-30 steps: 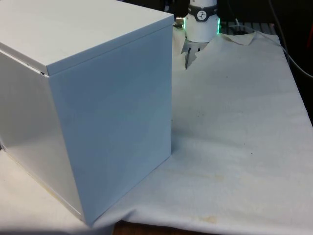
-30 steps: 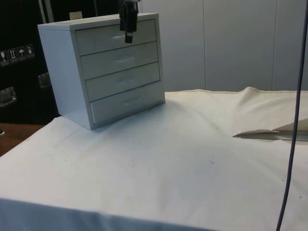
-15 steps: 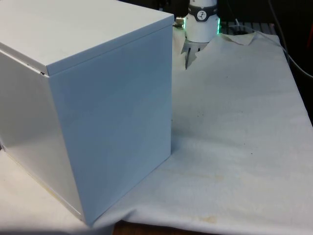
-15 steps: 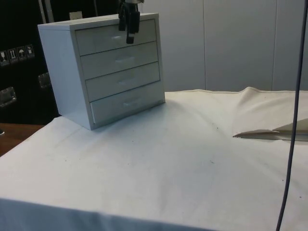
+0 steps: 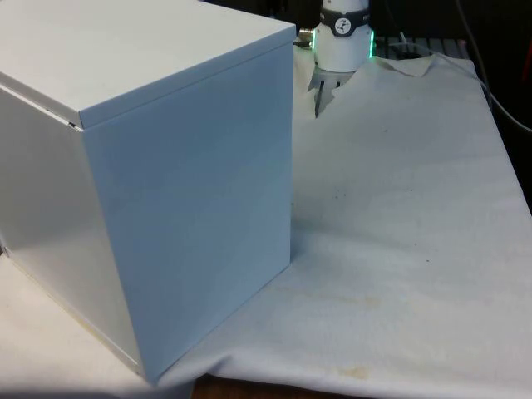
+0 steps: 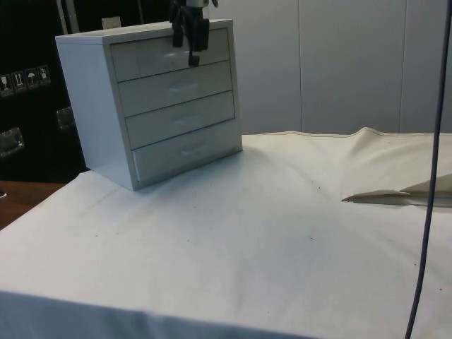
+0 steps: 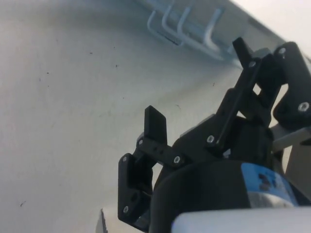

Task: Open the drawer, then close it.

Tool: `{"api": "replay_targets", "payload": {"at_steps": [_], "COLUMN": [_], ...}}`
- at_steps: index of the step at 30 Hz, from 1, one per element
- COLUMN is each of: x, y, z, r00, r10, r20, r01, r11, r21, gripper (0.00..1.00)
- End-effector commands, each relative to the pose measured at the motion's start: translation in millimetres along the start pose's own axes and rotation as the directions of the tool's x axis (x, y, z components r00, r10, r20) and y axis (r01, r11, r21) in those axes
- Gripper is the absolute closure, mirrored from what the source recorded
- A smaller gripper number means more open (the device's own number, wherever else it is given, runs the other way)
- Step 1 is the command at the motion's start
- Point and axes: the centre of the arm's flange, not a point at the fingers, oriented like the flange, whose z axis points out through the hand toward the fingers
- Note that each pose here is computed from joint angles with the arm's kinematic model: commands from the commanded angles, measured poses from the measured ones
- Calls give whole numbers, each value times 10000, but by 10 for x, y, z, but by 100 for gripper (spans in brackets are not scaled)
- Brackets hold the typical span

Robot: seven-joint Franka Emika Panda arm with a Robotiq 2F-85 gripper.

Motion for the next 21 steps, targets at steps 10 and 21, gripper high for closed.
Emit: {"api": "replay_targets", "payload": {"at_steps": [10, 21], "x": [-82, -66], "y": [43, 16], "z": [117, 114], "r00": [9978, 9941], "r10": [-667, -1082], "r20": [54, 88], "r01": [668, 1084], "r11": [9975, 9939], "r21": [-235, -224], "gripper": [0, 0]}}
